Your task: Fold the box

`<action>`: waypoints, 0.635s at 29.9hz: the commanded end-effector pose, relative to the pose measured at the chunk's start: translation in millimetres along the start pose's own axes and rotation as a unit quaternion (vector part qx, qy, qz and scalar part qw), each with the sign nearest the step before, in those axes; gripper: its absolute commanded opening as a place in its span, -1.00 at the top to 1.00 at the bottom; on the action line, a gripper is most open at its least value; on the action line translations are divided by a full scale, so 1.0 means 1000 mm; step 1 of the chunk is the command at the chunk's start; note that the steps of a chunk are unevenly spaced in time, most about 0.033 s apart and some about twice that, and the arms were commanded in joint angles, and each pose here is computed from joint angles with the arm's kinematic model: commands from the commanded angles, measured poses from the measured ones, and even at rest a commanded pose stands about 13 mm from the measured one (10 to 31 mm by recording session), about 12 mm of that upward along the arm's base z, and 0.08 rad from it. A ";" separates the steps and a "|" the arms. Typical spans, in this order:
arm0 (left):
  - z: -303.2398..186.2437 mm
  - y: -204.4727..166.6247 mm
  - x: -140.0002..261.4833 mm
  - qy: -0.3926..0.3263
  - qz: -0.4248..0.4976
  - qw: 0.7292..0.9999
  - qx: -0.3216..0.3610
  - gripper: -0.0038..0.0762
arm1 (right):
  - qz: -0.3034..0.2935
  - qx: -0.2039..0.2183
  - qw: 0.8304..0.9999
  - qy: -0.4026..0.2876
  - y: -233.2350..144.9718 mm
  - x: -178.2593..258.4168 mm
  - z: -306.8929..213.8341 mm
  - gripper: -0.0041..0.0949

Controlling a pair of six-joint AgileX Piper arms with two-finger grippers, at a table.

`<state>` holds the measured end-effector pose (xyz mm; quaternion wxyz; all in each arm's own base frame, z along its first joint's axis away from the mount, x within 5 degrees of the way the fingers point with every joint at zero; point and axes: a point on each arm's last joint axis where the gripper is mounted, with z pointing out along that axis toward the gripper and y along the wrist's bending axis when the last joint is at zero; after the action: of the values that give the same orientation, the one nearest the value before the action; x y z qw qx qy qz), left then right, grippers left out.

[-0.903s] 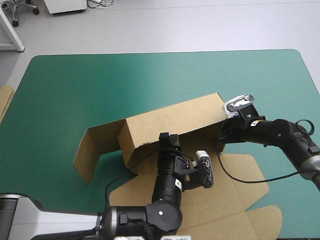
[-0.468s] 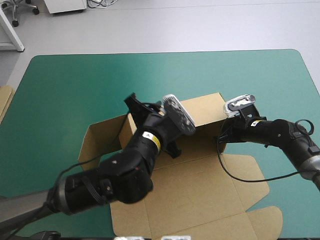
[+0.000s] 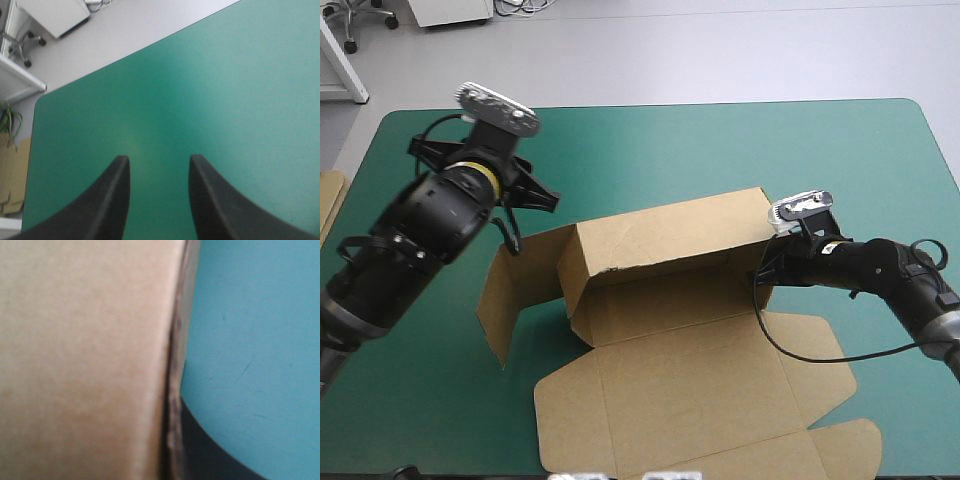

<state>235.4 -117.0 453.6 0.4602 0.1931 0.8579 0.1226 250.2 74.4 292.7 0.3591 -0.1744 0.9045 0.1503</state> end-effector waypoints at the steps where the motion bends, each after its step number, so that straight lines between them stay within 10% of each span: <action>1: -0.012 0.043 0.001 -0.032 -0.064 0.997 -0.006 0.19 | 0.018 -0.005 0.999 -0.040 0.004 -0.012 -0.013 0.96; 19: 0.044 0.084 0.141 0.066 -0.246 0.967 -0.025 0.45 | 0.032 -0.006 0.999 -0.021 0.008 -0.012 -0.027 0.96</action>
<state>231.3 23.4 351.4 0.3620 -0.0448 0.9301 0.0432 244.6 73.9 294.0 0.3401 -0.1607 0.9129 0.1584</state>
